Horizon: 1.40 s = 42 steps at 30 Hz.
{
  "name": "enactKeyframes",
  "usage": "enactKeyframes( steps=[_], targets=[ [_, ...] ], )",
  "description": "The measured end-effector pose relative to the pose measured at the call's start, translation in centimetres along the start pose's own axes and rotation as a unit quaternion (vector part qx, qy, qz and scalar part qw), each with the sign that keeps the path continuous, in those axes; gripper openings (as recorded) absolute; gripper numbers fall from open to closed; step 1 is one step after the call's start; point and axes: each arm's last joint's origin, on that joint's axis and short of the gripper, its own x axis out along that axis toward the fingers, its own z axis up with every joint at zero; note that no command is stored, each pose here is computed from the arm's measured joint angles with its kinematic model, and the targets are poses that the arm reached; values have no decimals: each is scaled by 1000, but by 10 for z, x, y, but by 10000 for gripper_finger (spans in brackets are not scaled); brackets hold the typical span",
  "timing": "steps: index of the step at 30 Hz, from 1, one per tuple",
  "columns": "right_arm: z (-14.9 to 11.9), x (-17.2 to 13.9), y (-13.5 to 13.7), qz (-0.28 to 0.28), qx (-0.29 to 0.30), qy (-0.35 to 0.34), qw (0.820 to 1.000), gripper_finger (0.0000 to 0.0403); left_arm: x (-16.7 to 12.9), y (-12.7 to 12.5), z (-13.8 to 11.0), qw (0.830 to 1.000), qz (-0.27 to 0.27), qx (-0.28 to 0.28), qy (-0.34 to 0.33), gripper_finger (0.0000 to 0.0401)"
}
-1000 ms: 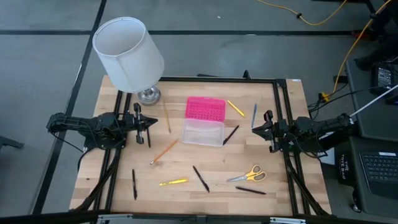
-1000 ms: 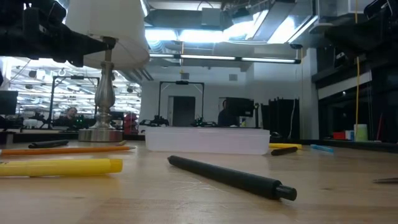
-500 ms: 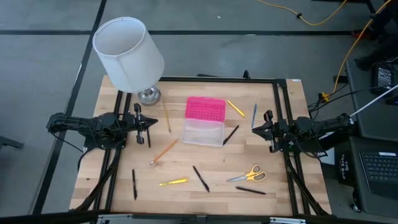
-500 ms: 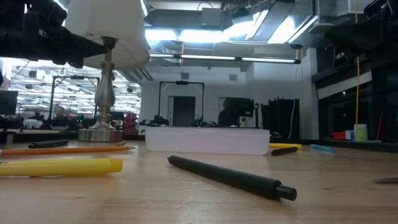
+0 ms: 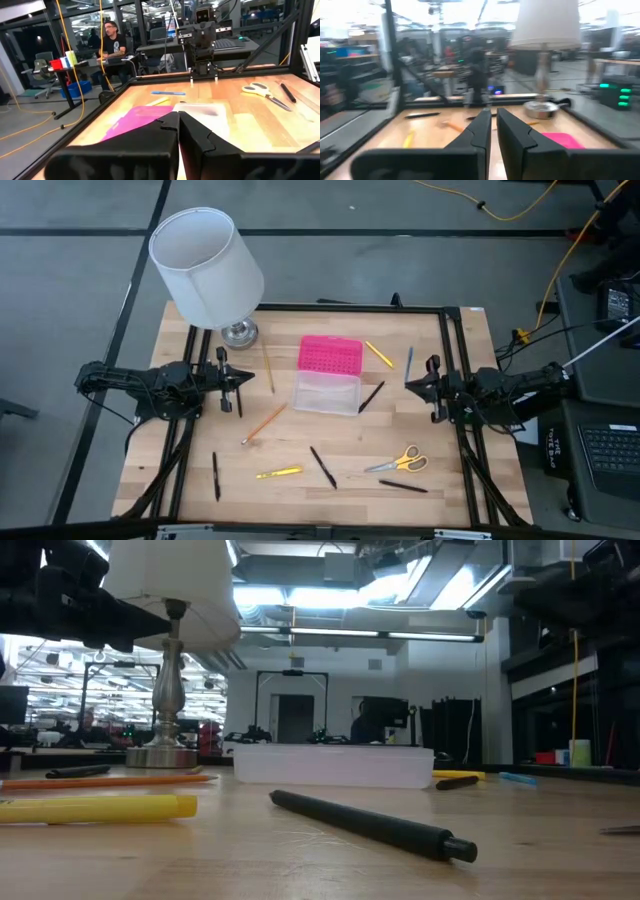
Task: Pick & place school supplies into a supply box
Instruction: Put the blue pen into the transparent supply box
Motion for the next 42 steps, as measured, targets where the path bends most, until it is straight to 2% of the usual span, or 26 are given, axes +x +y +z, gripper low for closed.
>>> enactKeyframes(
  steps=[5,11,19,25,29,35,39,42],
  targets=[
    [0,0,-1,-22,20,-1,1000,36,0,0,0,1000,0,-3,-1,4],
    [0,0,-4,-64,-11,-1,998,36,0,0,1,1000,0,-16,-5,4],
    [0,0,-5,-94,23,-3,995,36,0,2,1,1000,25,-8,-2,3],
    [-1,1,-5,-94,-26,9,995,34,0,1,1,1000,23,-18,-2,3],
    [-3,3,-5,-99,-42,31,994,12,0,1,1,1000,23,-18,-2,3],
    [14,12,-3,-108,-60,46,991,12,1,1,0,1000,25,-17,2,3],
    [15,18,-2,-137,-76,74,985,7,4,1,1,999,25,-16,17,3],
    [16,23,-1,-146,-59,87,984,5,7,0,5,999,23,-10,34,3]
  ],
)
